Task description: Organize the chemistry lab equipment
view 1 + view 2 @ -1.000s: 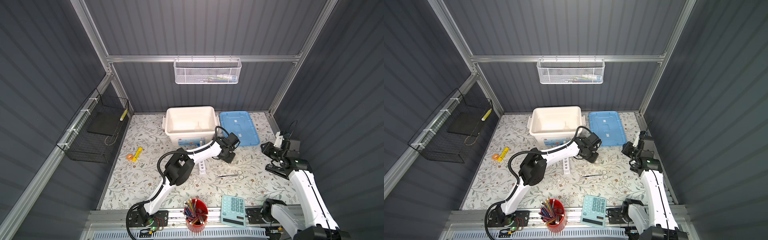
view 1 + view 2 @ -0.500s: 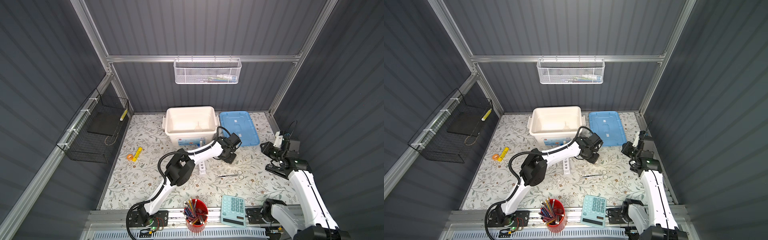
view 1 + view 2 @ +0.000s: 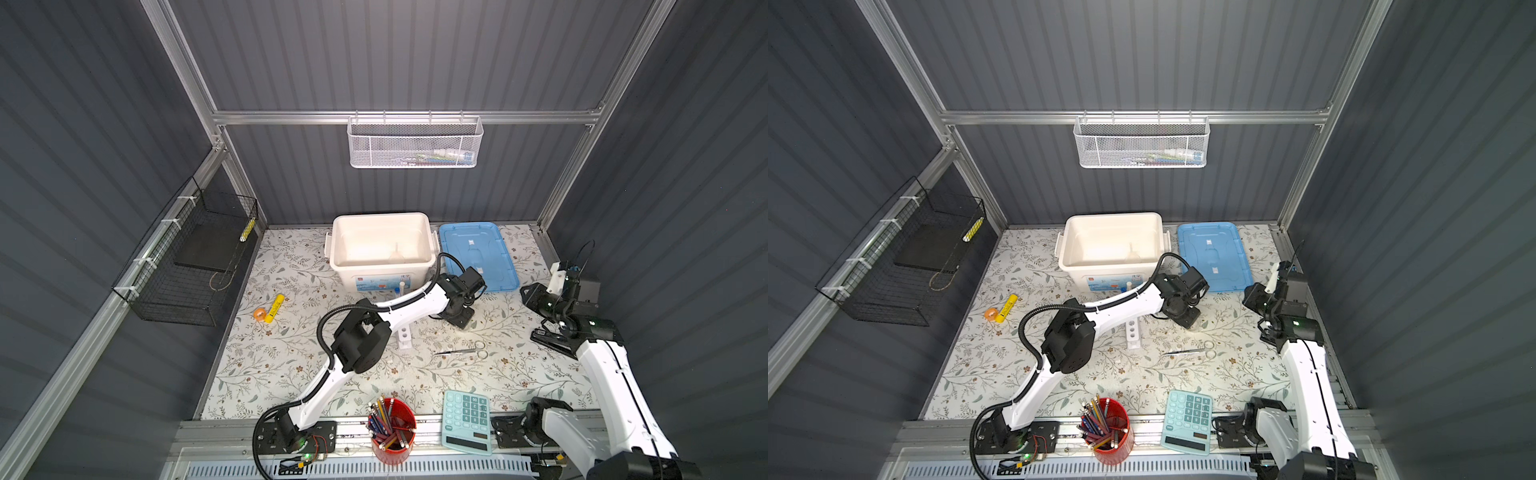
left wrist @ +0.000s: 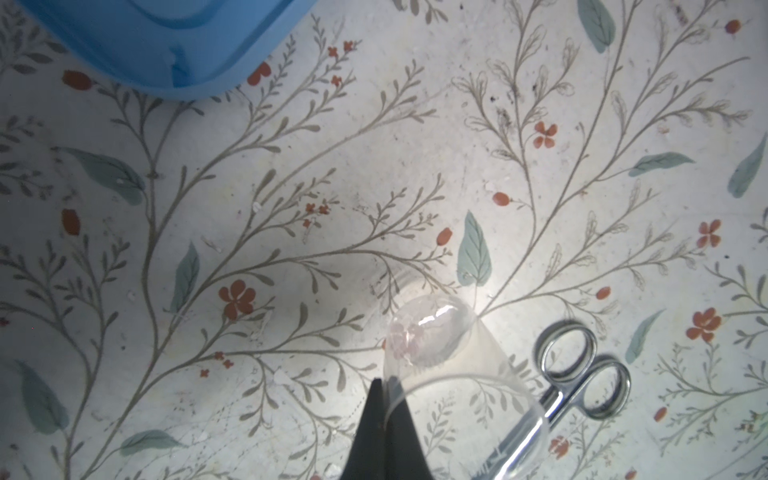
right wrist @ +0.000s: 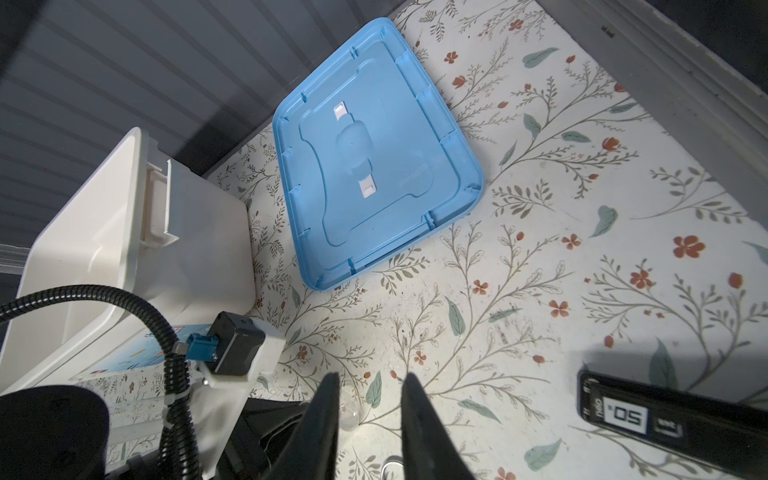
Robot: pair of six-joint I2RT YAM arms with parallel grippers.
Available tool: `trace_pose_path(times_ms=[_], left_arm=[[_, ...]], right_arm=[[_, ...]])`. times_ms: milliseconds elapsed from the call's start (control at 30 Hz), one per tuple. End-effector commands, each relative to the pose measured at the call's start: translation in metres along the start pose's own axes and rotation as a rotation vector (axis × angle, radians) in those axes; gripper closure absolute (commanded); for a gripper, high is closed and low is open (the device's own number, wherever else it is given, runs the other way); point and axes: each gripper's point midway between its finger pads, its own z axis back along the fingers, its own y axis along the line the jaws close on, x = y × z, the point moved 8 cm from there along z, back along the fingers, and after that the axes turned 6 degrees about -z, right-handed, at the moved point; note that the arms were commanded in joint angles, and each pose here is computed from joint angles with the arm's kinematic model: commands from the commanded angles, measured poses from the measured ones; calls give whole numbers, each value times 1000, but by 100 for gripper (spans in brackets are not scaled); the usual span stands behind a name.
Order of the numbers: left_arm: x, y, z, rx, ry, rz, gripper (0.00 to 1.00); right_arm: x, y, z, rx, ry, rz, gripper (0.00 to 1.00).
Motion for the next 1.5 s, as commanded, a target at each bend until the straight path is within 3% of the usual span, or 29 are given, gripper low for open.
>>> trace_pose_path(times_ms=[0, 267, 567, 733, 833, 967, 1100, 1267, 1467], left_arm=[[2, -1, 11, 26, 1, -33, 100], [14, 2, 60, 72, -53, -78, 100], [37, 29, 187, 36, -220, -85, 100], [30, 74, 255, 147, -348, -17, 100], [18, 108, 285, 289, -379, 22, 100], [-1, 146, 305, 543, -313, 33, 100], [-14, 179, 317, 623, -301, 73, 100], [-23, 214, 312, 618, -267, 117, 100], [-28, 259, 288, 517, -269, 189, 100]], right_arm=[[-1, -1, -2, 7, 0, -5, 71], [-3, -3, -1, -2, 2, -3, 72], [-3, -4, -4, -1, 5, -10, 72], [-3, -2, -3, 5, 2, -9, 72], [-2, -1, -3, 15, 4, -10, 72], [-4, -1, -5, 23, 14, -17, 72], [-6, -2, -6, 30, 19, -19, 72], [-7, -1, -7, 40, 31, -18, 72], [-8, 0, -12, 49, 58, -19, 72]])
